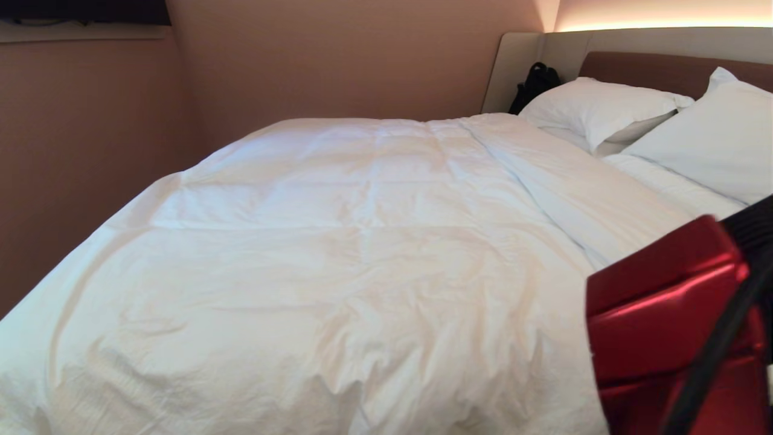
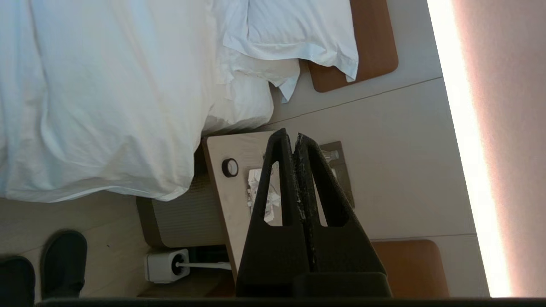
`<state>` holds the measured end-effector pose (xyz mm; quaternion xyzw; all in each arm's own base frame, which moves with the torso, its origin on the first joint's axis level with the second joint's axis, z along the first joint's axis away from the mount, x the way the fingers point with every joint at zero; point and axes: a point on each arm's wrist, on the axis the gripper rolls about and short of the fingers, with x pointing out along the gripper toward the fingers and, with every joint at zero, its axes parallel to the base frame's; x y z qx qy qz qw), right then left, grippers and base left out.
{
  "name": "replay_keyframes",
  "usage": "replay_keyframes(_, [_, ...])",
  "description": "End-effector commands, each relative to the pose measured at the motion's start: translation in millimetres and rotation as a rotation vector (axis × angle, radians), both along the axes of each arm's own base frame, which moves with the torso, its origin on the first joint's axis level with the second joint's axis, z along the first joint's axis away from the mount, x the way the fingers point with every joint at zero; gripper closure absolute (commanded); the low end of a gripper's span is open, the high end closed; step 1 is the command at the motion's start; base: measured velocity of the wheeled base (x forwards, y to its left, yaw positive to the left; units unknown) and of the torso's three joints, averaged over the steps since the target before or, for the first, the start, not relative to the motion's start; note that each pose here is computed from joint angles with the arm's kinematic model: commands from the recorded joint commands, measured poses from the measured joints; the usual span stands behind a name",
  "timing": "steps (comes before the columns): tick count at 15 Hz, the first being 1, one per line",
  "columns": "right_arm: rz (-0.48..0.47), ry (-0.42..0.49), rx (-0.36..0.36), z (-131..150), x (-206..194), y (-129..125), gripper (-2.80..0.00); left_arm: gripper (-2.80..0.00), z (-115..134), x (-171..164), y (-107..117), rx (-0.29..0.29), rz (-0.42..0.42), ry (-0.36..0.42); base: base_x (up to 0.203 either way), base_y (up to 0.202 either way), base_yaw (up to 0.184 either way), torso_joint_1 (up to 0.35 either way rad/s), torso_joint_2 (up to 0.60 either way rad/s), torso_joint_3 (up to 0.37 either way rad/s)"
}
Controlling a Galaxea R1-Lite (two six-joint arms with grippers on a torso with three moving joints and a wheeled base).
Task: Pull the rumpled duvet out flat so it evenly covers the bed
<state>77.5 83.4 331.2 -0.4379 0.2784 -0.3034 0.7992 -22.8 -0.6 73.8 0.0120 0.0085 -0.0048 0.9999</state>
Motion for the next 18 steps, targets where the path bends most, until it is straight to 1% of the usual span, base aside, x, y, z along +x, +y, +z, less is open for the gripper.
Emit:
replay_keyframes(1, [0.013, -0.089, 0.131, 22, -29, -46, 0.0, 0.0, 0, 0, 0, 0.0, 0.0, 0.0, 0.0, 0.0, 0.0, 0.0, 0.0, 0.0])
replay_keyframes(3, [0.028, -0.121, 0.161, 36, -45, -72, 0.0, 0.0, 0, 0, 0, 0.0, 0.0, -0.002, 0.0, 0.0, 0.0, 0.0, 0.0, 0.0])
replay_keyframes(5, [0.044, -0.136, 0.168, 46, -56, -90, 0.0, 0.0, 0, 0, 0, 0.0, 0.0, 0.0, 0.0, 0.0, 0.0, 0.0, 0.0, 0.0])
replay_keyframes(7, [0.054, -0.138, 0.164, 50, -60, -96, 0.0, 0.0, 0, 0, 0, 0.0, 0.0, 0.0, 0.0, 0.0, 0.0, 0.0, 0.0, 0.0])
replay_keyframes(8, [0.06, -0.148, 0.172, 53, -67, -107, 0.0, 0.0, 0, 0, 0, 0.0, 0.0, 0.0, 0.0, 0.0, 0.0, 0.0, 0.0, 0.0])
replay_keyframes(9, [0.073, -0.158, 0.171, 56, -70, -113, 0.0, 0.0, 0, 0, 0, 0.0, 0.0, -0.002, 0.0, 0.0, 0.0, 0.0, 0.0, 0.0])
replay_keyframes(11, [0.078, -0.167, 0.178, 56, -72, -117, 0.0, 0.0, 0, 0, 0, 0.0, 0.0, -0.001, 0.0, 0.0, 0.0, 0.0, 0.0, 0.0])
replay_keyframes(15, [0.077, -0.195, 0.229, 54, -85, -138, 0.0, 0.0, 0, 0, 0, 0.0, 0.0, 0.0, 0.0, 0.0, 0.0, 0.0, 0.0, 0.0])
replay_keyframes(17, [0.096, -0.178, 0.268, 51, -87, -146, 0.0, 0.0, 0, 0, 0, 0.0, 0.0, -0.002, 0.0, 0.0, 0.0, 0.0, 0.0, 0.0])
replay_keyframes(18, [0.116, -0.15, 0.292, 50, -86, -150, 0.0, 0.0, 0, 0, 0, 0.0, 0.0, 0.0, 0.0, 0.0, 0.0, 0.0, 0.0, 0.0])
